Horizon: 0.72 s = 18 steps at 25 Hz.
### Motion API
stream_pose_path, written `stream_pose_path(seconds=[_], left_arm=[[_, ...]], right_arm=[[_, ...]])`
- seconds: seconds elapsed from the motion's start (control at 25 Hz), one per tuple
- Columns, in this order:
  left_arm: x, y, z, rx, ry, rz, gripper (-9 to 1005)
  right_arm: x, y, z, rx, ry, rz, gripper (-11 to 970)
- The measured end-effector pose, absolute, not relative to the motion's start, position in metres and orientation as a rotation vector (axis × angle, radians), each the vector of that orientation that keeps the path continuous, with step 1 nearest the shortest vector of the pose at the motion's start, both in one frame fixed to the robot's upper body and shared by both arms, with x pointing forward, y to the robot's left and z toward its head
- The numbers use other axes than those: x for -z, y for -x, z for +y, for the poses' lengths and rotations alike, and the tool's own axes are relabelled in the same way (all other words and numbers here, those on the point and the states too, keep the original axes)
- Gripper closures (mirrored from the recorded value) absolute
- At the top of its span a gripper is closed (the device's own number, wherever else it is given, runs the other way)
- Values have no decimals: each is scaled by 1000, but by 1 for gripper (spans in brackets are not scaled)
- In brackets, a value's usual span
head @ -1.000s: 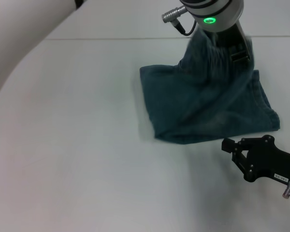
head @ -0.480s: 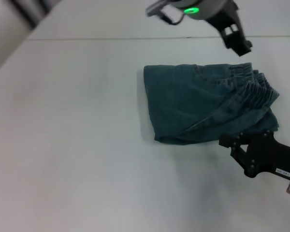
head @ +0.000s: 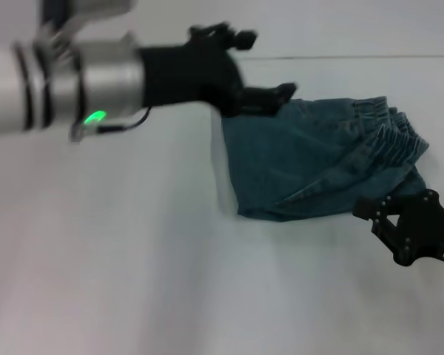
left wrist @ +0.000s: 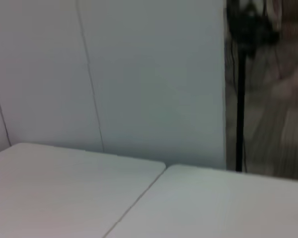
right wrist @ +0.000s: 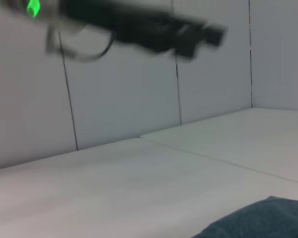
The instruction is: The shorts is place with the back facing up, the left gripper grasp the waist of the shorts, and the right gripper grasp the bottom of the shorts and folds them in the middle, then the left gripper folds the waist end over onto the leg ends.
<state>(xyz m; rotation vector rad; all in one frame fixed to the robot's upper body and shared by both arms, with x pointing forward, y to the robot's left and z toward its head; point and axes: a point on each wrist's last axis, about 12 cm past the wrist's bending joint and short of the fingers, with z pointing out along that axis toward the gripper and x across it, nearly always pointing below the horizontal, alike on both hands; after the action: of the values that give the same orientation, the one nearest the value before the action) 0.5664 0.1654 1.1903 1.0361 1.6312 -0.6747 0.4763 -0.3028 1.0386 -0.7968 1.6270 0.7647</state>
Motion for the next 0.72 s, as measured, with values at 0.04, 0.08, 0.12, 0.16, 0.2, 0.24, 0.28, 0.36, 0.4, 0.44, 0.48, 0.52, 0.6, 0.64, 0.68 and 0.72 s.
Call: stream_pose_path(seconds=[0.04, 0.08, 0.12, 0.16, 0.2, 0.24, 0.28, 0.36, 0.4, 0.44, 0.48, 0.52, 0.6, 0.64, 0.68, 0.72], left_arm=[[-1179, -561, 179, 712, -995, 1624, 52], [-1169, -557, 189, 731, -964, 1624, 52], [-1159, -552, 201, 757, -934, 1612, 52], [-1146, -545, 216, 782, -892, 1603, 51], [-1134, -539, 227, 804, -863, 1595, 51], [-1122, -532, 239, 820, -840, 1574, 51], [-1108, -524, 252, 827, -805, 1559, 51], [-1086, -510, 271, 829, -733, 1531, 52], [-1074, -501, 281, 828, -689, 1526, 52], [-1064, -494, 289, 827, -653, 1531, 52], [-1057, -489, 293, 822, -630, 1537, 53], [-1049, -480, 298, 806, -609, 1550, 53], [-1036, -467, 300, 783, -595, 1581, 53], [-1031, -460, 302, 767, -598, 1603, 54], [-1027, -455, 302, 757, -602, 1618, 54], [-1024, -451, 303, 749, -603, 1627, 54]], right_arm=[[-1039, -476, -303, -769, 796, 1622, 956], [-1040, -475, -303, -774, 797, 1618, 956], [-1040, -474, -302, -779, 797, 1614, 956], [-1040, -474, -301, -783, 798, 1612, 956], [-1039, -473, -300, -786, 800, 1610, 956], [-1038, -473, -298, -785, 803, 1607, 956], [-1037, -472, -297, -783, 806, 1605, 956], [-1033, -469, -294, -781, 804, 1601, 907], [-1032, -468, -293, -783, 797, 1601, 882], [-1030, -467, -292, -788, 787, 1603, 858], [-1029, -466, -291, -791, 780, 1604, 833], [-1028, -466, -291, -793, 776, 1606, 784], [-1026, -465, -290, -795, 769, 1611, 686], [-1024, -464, -289, -792, 769, 1613, 637], [-1023, -464, -288, -787, 772, 1613, 588], [-1021, -463, -287, -783, 776, 1612, 507]])
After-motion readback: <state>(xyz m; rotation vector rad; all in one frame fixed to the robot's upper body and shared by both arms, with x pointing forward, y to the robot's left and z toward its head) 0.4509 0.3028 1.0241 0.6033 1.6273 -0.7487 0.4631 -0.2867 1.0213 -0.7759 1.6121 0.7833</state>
